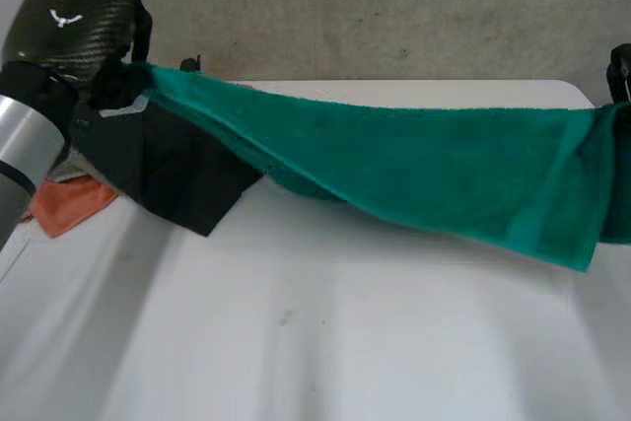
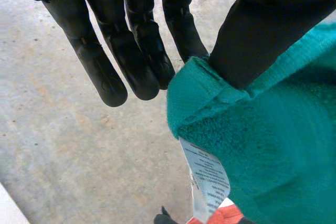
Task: Fold the laundry.
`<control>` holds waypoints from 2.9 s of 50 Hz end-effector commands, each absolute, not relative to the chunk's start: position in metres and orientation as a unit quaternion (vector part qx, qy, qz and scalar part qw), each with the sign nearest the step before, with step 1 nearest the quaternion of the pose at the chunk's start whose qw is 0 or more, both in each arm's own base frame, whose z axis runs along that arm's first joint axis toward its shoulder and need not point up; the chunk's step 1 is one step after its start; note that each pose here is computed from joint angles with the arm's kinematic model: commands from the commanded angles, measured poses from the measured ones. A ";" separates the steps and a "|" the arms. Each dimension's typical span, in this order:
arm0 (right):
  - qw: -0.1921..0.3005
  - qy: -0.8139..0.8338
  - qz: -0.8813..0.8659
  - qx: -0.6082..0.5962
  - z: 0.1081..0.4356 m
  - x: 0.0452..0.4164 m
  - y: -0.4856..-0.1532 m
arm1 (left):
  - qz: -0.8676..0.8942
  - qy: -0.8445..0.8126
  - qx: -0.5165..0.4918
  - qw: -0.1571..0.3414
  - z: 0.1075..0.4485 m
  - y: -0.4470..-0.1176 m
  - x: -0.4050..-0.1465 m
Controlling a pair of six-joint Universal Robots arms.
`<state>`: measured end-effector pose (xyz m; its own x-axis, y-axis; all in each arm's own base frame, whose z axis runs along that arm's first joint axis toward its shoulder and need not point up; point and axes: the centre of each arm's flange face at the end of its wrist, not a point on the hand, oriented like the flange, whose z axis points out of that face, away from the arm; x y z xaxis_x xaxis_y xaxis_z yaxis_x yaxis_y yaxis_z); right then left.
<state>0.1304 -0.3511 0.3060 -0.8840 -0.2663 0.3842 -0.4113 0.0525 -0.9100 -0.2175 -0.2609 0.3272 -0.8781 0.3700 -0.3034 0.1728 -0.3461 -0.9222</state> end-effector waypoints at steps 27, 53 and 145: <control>0.099 -0.684 0.686 0.228 0.240 0.146 -0.421 | 0.690 -0.666 -0.270 0.090 0.237 -0.285 -0.262; -0.012 -0.806 0.512 0.296 0.138 0.159 -0.317 | 0.685 -0.668 -0.275 0.094 0.234 -0.279 -0.263; 0.020 -0.643 0.687 0.337 0.232 0.187 -0.373 | 0.779 -0.588 -0.214 0.050 0.223 -0.321 -0.272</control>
<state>0.1813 -0.4038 0.3024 -0.8252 -0.1611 0.5414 -0.4462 -0.4018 -0.7996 -0.2814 -0.3556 0.2946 -0.9351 0.2638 -0.2368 0.0699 -0.5178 -0.8526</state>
